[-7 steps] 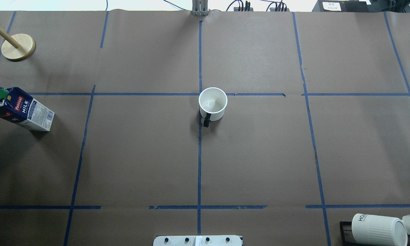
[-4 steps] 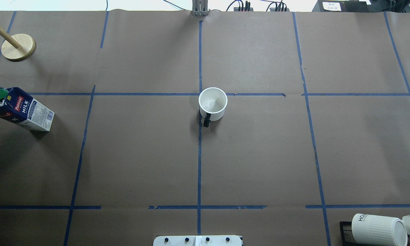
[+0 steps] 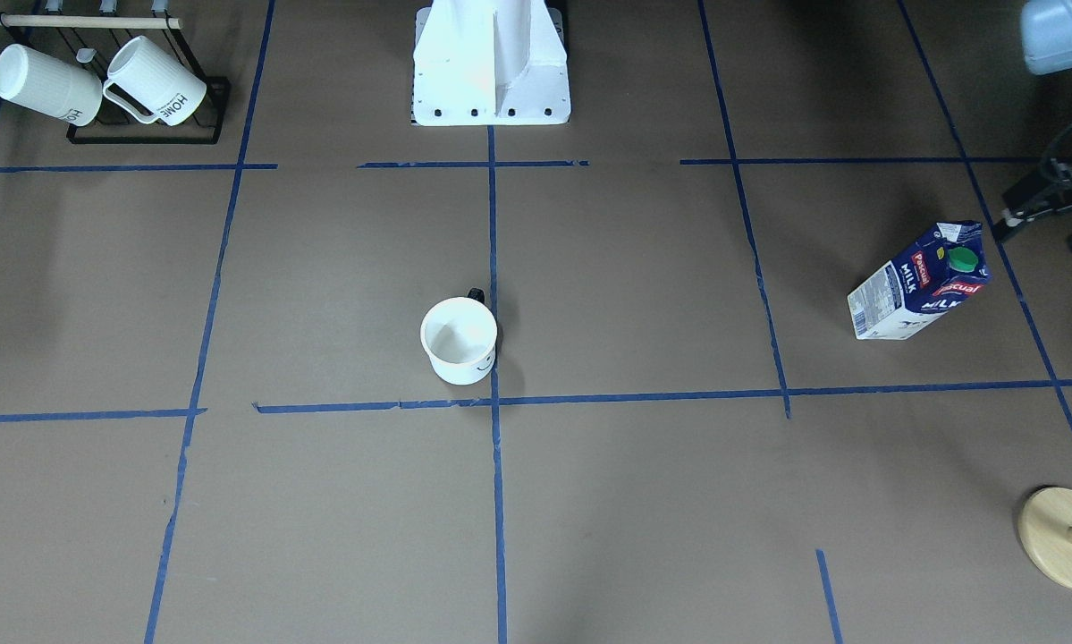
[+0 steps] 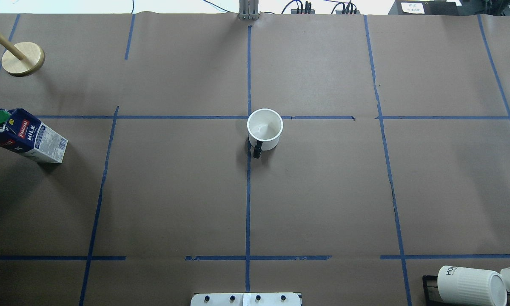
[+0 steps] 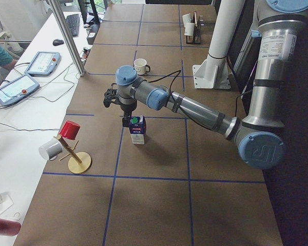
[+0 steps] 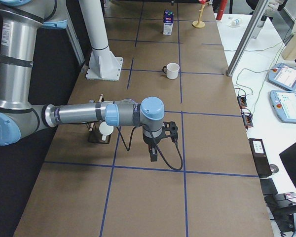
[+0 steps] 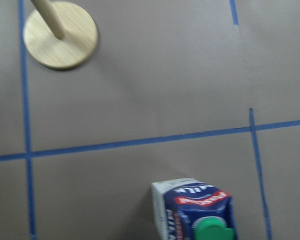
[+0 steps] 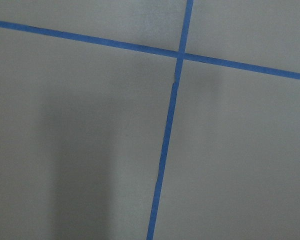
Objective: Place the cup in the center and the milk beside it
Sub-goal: 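Move the left gripper down over the milk carton's green cap, then grasp the milk carton top with the left gripper and lift, then carry the milk carton with the left gripper beside the mug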
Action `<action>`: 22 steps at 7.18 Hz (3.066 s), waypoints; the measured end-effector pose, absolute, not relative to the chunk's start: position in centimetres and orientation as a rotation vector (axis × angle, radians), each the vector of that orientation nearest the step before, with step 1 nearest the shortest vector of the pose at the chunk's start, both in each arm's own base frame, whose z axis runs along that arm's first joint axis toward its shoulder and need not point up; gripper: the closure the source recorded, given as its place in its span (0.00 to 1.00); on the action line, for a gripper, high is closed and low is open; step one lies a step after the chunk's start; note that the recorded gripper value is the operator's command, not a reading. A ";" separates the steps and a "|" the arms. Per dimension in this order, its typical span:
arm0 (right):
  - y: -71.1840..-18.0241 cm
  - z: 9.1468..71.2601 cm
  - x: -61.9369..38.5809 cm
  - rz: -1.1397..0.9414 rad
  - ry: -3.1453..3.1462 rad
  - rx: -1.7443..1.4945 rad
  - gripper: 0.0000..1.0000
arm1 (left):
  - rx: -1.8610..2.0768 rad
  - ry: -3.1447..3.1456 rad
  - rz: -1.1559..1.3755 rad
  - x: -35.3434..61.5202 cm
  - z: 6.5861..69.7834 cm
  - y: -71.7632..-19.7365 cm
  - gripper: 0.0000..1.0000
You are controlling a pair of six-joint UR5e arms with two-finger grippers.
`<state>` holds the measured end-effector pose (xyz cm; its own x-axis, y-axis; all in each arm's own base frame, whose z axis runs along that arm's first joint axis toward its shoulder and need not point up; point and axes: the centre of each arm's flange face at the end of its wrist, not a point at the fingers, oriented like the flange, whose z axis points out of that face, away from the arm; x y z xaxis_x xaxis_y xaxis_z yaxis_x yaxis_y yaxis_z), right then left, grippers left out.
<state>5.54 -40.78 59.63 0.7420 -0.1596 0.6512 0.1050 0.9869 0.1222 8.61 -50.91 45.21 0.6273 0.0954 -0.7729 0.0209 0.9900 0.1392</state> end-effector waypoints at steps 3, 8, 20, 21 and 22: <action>-40.7 59.7 5.5 -0.146 -0.721 0.080 0.00 | 0.120 0.835 0.037 14.0 46.0 -50.0 0.00; -40.7 59.7 5.5 -0.147 -0.722 0.080 0.00 | 0.083 0.794 0.061 16.5 48.1 -49.6 0.56; -40.7 59.9 5.5 -0.144 -0.724 0.074 0.00 | 0.006 0.827 -0.033 37.3 16.1 -54.4 0.60; -40.6 59.9 5.5 -0.144 -0.724 0.073 0.00 | -0.003 0.821 -0.057 41.0 13.0 -54.6 0.60; -40.6 60.0 5.5 -0.145 -0.724 0.073 0.00 | -0.008 0.820 -0.075 43.8 10.9 -54.7 0.59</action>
